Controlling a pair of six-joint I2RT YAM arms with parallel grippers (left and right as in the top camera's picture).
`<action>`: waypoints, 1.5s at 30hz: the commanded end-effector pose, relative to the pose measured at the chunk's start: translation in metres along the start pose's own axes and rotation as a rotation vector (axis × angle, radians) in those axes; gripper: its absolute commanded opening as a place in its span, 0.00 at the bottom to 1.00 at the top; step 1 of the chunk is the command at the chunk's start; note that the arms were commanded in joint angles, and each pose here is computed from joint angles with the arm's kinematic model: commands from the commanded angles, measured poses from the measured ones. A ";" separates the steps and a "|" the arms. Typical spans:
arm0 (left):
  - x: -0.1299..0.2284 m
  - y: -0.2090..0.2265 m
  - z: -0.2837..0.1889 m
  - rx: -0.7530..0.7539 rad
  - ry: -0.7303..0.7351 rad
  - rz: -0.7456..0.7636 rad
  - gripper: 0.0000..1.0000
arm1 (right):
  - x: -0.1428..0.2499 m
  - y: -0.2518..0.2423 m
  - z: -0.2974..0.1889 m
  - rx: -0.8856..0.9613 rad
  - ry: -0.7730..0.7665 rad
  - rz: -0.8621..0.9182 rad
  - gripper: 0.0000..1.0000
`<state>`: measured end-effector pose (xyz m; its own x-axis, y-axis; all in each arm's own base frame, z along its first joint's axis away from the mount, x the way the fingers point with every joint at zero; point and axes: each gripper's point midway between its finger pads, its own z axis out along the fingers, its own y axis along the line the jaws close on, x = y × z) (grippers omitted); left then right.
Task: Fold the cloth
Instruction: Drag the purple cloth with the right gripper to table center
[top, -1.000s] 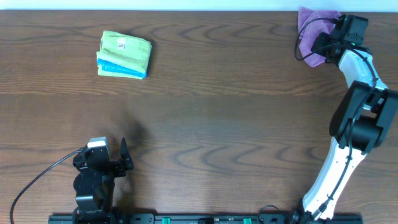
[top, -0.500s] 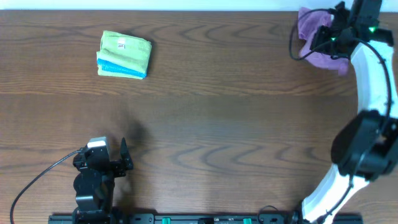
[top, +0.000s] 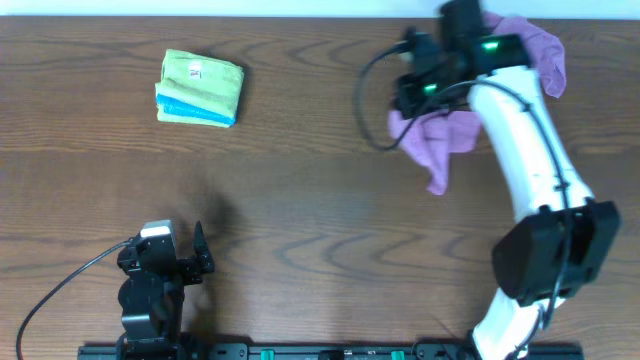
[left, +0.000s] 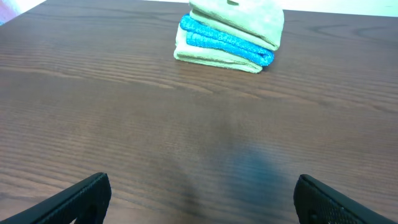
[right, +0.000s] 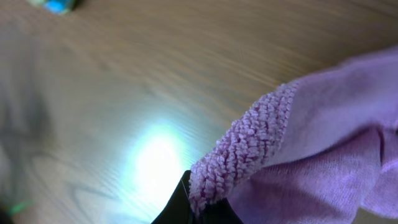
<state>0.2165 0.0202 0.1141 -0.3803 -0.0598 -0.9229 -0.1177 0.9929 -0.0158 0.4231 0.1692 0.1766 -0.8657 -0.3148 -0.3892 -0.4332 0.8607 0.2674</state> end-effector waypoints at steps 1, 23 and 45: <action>0.008 0.002 0.002 -0.014 0.019 0.011 0.95 | 0.007 0.053 0.024 -0.040 0.046 -0.140 0.01; 0.008 0.002 0.002 -0.014 0.019 0.010 0.95 | 0.096 0.256 0.112 -0.285 0.277 -0.363 0.99; 0.008 0.002 0.002 -0.014 0.019 0.011 0.95 | 0.057 0.108 0.018 -0.101 0.151 -0.036 0.85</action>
<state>0.2165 0.0202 0.1141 -0.3803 -0.0598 -0.9229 -0.1177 0.9929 -0.0158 0.3345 0.2738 0.1700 -0.8758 -0.4048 -0.2628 -0.4798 0.7885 0.3848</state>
